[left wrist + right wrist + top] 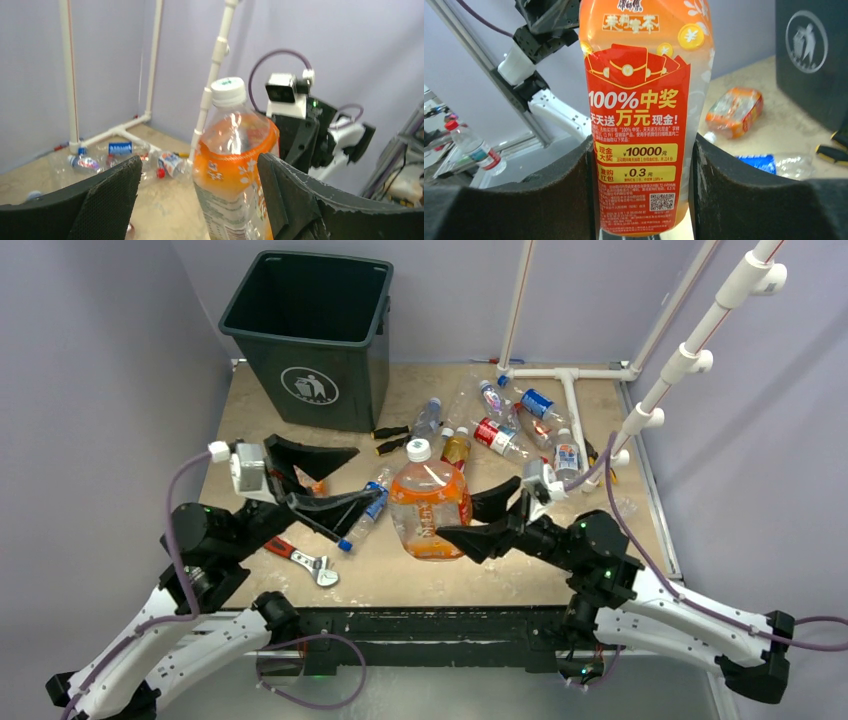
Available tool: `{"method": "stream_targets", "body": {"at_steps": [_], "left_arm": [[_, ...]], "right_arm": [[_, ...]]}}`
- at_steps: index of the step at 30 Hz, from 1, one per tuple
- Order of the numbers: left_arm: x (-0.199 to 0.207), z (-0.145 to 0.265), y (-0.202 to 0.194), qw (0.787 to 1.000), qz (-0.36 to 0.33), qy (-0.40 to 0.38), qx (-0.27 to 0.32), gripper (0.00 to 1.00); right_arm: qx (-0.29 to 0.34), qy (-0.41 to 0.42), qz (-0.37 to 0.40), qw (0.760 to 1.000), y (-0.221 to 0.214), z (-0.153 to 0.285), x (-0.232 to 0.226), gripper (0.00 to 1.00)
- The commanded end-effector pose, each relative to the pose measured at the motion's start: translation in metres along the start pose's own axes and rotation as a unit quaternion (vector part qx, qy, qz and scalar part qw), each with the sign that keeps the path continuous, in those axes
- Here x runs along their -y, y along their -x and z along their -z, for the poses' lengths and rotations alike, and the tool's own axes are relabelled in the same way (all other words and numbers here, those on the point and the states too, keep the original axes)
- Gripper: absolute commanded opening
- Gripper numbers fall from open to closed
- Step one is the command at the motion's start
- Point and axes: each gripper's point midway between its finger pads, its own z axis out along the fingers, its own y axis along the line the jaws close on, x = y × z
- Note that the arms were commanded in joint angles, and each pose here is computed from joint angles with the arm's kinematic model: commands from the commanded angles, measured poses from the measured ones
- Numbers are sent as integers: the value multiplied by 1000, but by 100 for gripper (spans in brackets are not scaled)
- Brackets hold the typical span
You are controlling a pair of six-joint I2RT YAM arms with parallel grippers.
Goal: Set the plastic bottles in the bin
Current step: Pick up the plastic bottle at the center of the board.
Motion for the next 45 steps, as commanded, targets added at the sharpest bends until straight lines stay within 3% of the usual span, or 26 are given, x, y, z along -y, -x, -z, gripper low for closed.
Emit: {"method": "stream_targets", "body": {"at_steps": [1, 10, 18, 30, 33, 41, 45], "left_arm": [[-2, -14, 56, 995, 44, 32, 79, 85], [21, -55, 53, 991, 106, -52, 57, 85], [15, -74, 22, 989, 142, -45, -6, 84], [23, -81, -1, 983, 158, -80, -52, 68], [24, -83, -6, 982, 160, -84, -58, 62], [24, -83, -8, 983, 149, -89, -60, 32], [19, -82, -5, 986, 140, -77, -50, 8]], "right_arm": [[37, -8, 62, 997, 13, 8, 6, 39], [48, -32, 88, 994, 4, 13, 19, 36], [51, -39, 95, 993, 4, 10, 23, 35], [47, -44, 87, 994, -4, 10, 27, 34], [46, -45, 87, 994, -4, 9, 27, 34], [39, -51, 86, 994, -8, 6, 31, 34], [33, -57, 78, 995, -10, 4, 33, 41]]}}
